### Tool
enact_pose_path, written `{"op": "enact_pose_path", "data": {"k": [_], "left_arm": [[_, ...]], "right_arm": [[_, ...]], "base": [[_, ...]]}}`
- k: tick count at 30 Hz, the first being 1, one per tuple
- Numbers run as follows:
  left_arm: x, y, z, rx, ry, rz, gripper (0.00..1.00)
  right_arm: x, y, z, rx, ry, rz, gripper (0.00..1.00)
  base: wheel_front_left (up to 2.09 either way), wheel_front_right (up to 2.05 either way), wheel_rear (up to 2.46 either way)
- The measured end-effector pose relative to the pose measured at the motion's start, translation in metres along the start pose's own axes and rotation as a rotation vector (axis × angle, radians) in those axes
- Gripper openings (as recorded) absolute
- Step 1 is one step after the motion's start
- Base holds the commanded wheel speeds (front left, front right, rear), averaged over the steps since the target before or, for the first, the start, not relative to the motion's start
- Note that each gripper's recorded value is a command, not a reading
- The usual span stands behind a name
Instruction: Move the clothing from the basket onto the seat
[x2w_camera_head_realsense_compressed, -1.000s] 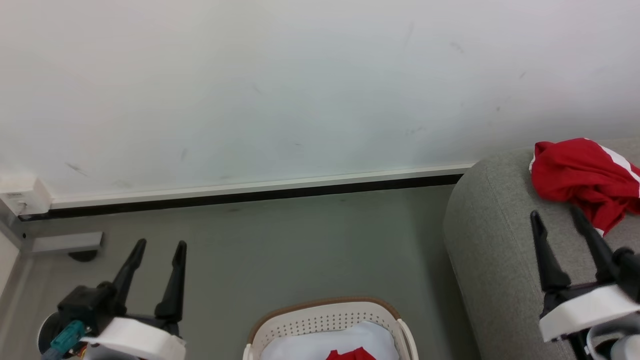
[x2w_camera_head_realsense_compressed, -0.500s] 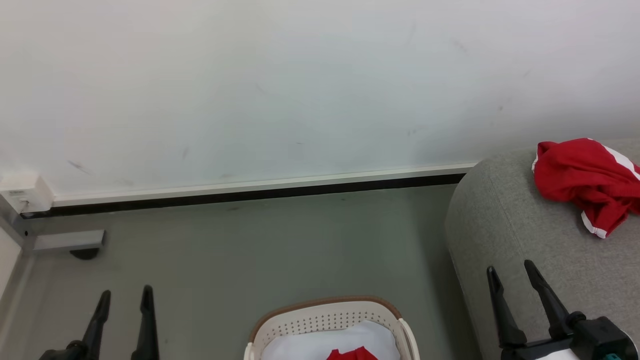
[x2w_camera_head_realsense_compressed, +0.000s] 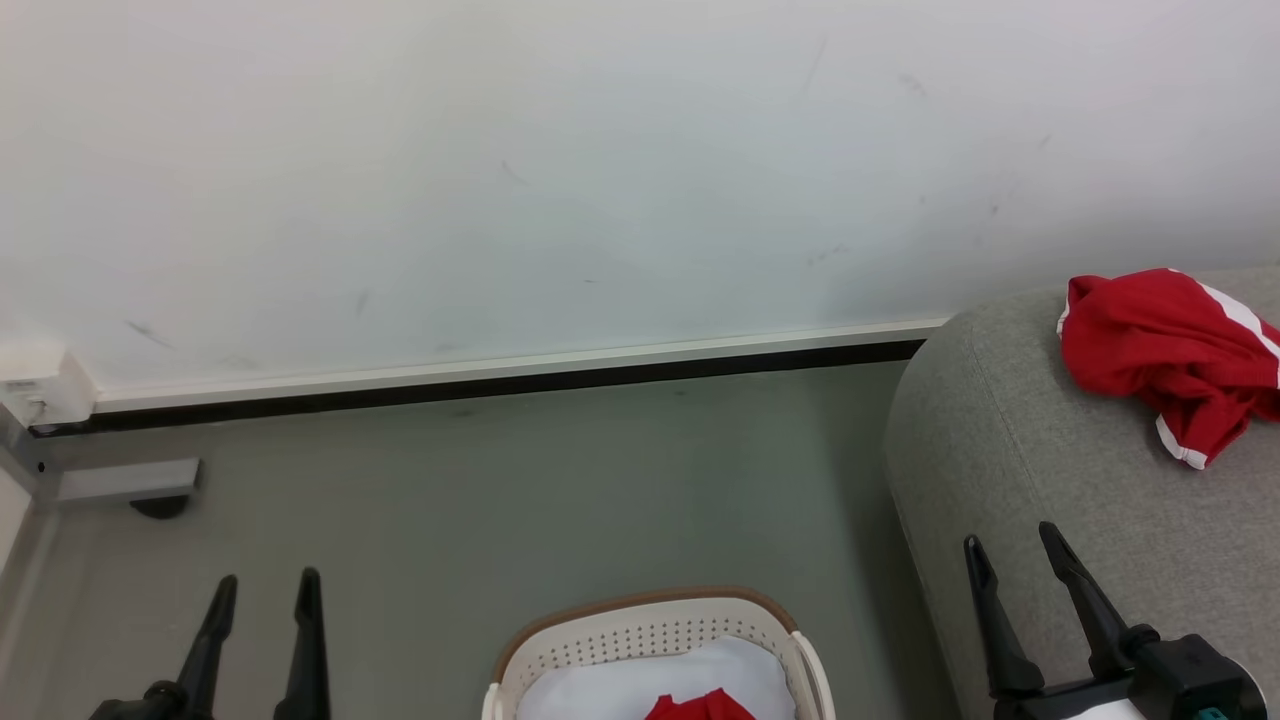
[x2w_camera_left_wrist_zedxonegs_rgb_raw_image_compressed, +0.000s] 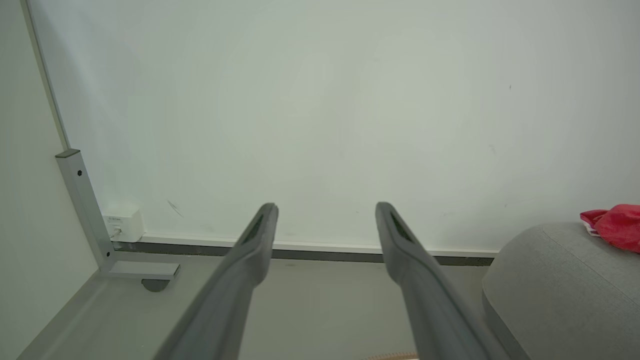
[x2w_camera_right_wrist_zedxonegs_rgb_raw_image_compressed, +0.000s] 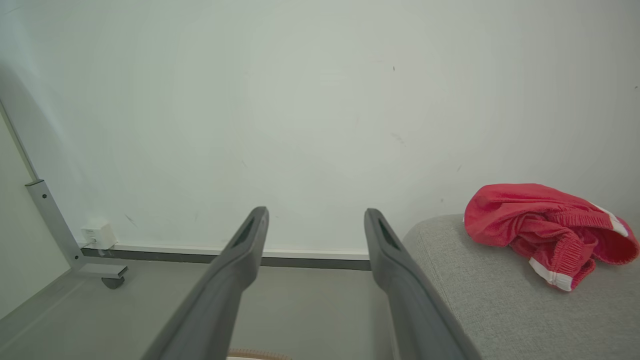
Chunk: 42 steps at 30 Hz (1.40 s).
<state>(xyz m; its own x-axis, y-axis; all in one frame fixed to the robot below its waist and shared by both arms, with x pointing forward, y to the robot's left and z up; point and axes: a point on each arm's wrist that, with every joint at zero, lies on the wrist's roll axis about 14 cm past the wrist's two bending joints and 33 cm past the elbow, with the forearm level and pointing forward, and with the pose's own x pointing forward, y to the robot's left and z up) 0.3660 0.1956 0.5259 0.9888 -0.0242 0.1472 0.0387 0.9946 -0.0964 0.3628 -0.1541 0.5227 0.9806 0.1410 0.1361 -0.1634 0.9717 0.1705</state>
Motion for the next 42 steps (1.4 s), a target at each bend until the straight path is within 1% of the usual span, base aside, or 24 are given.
{"op": "enact_pose_path", "data": {"k": [7, 11, 18, 23, 25, 27, 30, 34, 40, 42], "left_arm": [[0.003, -0.005, -0.006, -0.01, 0.016, -0.018, 1.0], [0.009, -0.015, -0.009, -0.014, 0.021, -0.05, 1.0], [0.023, -0.05, -0.022, -0.022, 0.058, -0.174, 1.0], [0.03, -0.088, -0.05, -0.034, 0.14, -0.317, 1.0], [0.031, -0.1, -0.066, -0.034, 0.189, -0.373, 1.0], [0.024, -0.113, -0.094, -0.014, 0.284, -0.447, 1.0], [0.02, -0.132, -0.124, -0.02, 0.405, -0.527, 1.0], [0.014, -0.149, -0.16, 0.004, 0.556, -0.633, 1.0], [0.002, -0.163, -0.212, 0.041, 0.767, -0.759, 1.0], [-0.008, -0.168, -0.23, 0.054, 0.856, -0.81, 1.0]], "right_arm": [[0.0, 0.002, -0.001, 0.011, 0.001, -0.002, 1.0], [-0.002, -0.003, 0.0, 0.014, -0.002, -0.022, 1.0], [-0.006, -0.025, 0.003, 0.0, -0.009, -0.088, 1.0], [-0.008, -0.046, 0.004, -0.011, -0.007, -0.151, 1.0], [-0.008, -0.053, 0.005, -0.016, -0.009, -0.173, 1.0], [-0.011, -0.061, 0.003, -0.021, -0.003, -0.199, 1.0], [-0.013, -0.073, 0.004, -0.033, -0.003, -0.238, 1.0], [-0.016, -0.087, 0.002, -0.052, 0.013, -0.283, 1.0], [-0.02, -0.108, -0.003, -0.087, 0.041, -0.348, 1.0], [-0.019, -0.113, -0.003, -0.089, 0.043, -0.364, 1.0]], "base": [[0.0, 0.0, 0.0], [0.0, 0.0, 0.0], [0.0, 0.0, 0.0], [0.0, 0.0, 0.0], [0.0, 0.0, 0.0], [0.0, 0.0, 0.0], [0.0, 0.0, 0.0], [0.0, 0.0, 0.0], [0.0, 0.0, 0.0], [0.0, 0.0, 0.0]]}}
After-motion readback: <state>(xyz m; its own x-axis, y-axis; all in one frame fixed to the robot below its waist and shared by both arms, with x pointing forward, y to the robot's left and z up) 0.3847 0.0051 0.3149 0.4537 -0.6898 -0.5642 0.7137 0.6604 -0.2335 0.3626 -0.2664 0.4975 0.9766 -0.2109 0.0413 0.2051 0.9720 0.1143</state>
